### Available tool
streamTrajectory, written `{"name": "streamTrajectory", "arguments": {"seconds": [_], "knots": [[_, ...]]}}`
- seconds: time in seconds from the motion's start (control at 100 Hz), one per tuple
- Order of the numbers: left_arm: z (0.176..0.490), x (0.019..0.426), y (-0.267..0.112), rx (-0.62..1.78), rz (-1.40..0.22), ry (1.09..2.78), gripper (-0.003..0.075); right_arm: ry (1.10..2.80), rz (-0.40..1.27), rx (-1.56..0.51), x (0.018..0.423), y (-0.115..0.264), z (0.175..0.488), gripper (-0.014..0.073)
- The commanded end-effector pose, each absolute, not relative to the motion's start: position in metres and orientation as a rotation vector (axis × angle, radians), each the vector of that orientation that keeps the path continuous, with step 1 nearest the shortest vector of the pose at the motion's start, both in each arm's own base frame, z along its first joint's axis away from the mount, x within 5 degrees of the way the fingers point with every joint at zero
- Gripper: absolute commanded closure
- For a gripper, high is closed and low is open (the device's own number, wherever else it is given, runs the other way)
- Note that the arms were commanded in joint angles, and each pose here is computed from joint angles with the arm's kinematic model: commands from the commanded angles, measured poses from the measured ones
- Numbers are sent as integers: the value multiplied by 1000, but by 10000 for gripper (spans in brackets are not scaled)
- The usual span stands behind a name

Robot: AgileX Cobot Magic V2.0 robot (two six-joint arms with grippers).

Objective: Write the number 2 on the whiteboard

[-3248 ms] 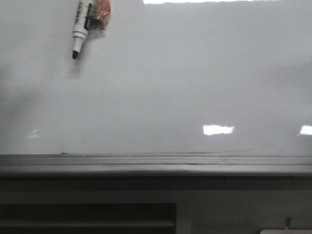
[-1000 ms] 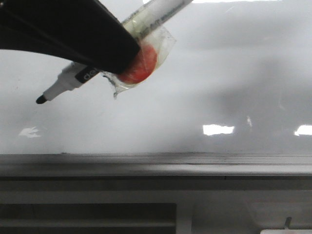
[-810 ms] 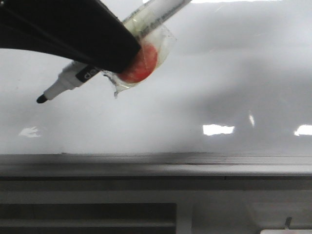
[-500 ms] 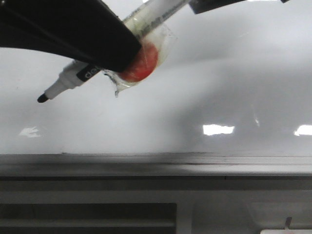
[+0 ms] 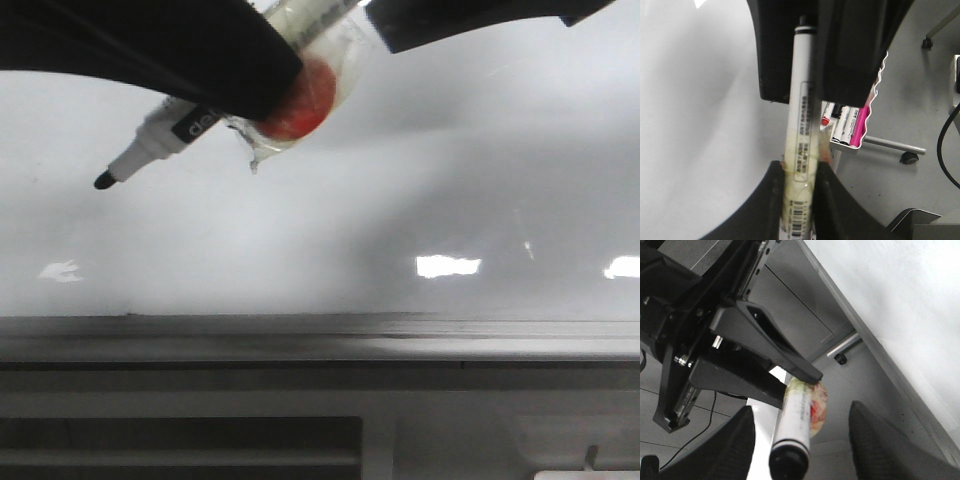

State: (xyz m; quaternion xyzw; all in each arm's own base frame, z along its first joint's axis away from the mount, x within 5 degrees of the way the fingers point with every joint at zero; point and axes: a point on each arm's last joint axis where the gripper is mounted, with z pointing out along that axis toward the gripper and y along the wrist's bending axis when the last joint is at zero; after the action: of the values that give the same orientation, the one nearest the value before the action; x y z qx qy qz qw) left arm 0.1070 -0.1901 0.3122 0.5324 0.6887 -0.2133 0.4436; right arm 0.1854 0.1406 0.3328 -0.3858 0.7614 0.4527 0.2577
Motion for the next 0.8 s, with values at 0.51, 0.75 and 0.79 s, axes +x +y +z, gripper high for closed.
{"name": "streamTrajectory", "arguments": {"seconds": [0.51,0.75,0.79], "knots": [[336,107,-192,1215,-591,1613,740,1940,1241,-1051,181,152,351,391],[336,107,-192,1215,-591,1613,740,1936,1246,-1064,180,153,351,663],[336,107,-192,1219,-590,1617,739,1936,1251,-1070,179,153,351,663]]}}
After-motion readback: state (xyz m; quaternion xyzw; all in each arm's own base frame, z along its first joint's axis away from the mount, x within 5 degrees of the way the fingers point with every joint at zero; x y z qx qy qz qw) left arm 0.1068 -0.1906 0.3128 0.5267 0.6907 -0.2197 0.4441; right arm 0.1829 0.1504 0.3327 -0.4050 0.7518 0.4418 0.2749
